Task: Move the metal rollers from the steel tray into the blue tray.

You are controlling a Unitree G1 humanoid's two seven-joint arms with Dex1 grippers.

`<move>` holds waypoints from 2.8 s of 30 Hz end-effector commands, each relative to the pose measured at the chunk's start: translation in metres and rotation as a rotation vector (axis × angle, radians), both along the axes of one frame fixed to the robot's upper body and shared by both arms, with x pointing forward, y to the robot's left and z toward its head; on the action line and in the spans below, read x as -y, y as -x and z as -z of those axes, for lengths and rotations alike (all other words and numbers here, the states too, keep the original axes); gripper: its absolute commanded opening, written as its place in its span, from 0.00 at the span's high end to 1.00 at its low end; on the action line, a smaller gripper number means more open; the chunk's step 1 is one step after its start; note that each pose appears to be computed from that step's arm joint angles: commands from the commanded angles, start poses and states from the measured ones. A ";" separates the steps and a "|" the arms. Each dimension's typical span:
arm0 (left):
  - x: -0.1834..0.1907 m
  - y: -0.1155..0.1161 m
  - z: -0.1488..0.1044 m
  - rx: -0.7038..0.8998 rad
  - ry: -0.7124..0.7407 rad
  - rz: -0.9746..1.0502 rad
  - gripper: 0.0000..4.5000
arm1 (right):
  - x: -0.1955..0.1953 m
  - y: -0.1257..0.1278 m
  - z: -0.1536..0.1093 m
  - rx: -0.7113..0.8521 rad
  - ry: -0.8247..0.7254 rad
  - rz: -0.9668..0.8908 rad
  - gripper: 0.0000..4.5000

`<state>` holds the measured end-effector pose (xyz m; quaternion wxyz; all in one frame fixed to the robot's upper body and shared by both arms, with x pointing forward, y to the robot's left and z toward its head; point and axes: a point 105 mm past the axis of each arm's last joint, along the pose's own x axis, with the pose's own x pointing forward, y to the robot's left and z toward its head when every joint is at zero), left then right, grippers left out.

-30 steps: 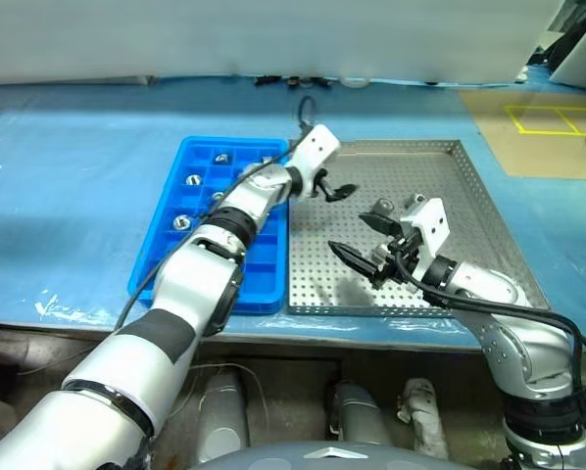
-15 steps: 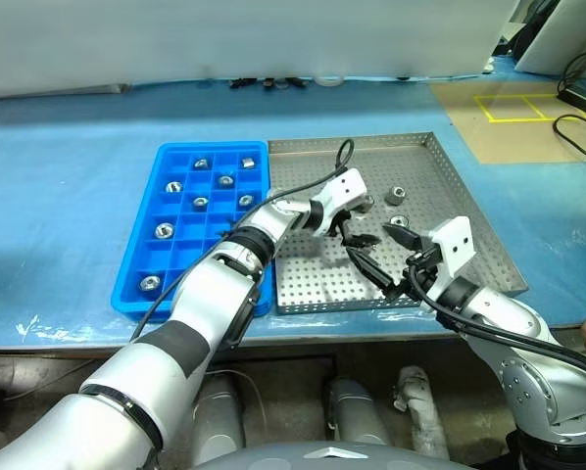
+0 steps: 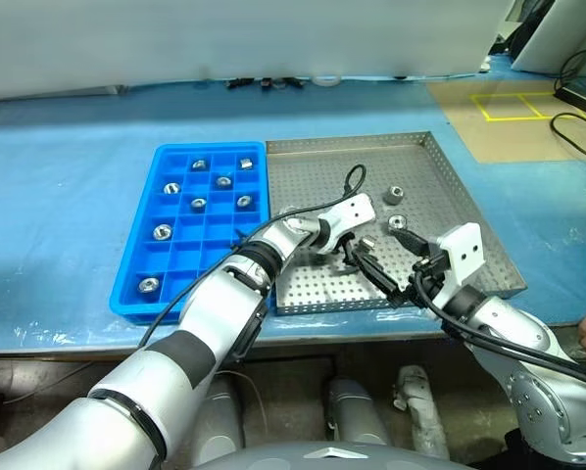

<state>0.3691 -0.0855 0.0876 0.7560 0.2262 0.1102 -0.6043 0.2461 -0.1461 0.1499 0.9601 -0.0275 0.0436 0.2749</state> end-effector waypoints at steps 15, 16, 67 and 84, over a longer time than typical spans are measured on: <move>0.027 0.016 0.007 -0.029 0.040 -0.010 0.13 | 0.025 0.029 0.017 -0.048 -0.013 0.155 0.00; 0.026 0.016 0.008 -0.026 0.034 -0.010 0.19 | 0.025 0.029 0.017 -0.047 -0.011 0.156 0.00; -0.242 0.028 -0.085 0.056 0.320 -0.384 0.69 | -0.083 -0.058 -0.039 0.107 -0.020 -0.582 0.00; -0.262 0.022 -0.008 -0.113 0.164 -0.481 0.69 | -0.079 -0.052 -0.028 0.077 -0.015 -0.547 0.00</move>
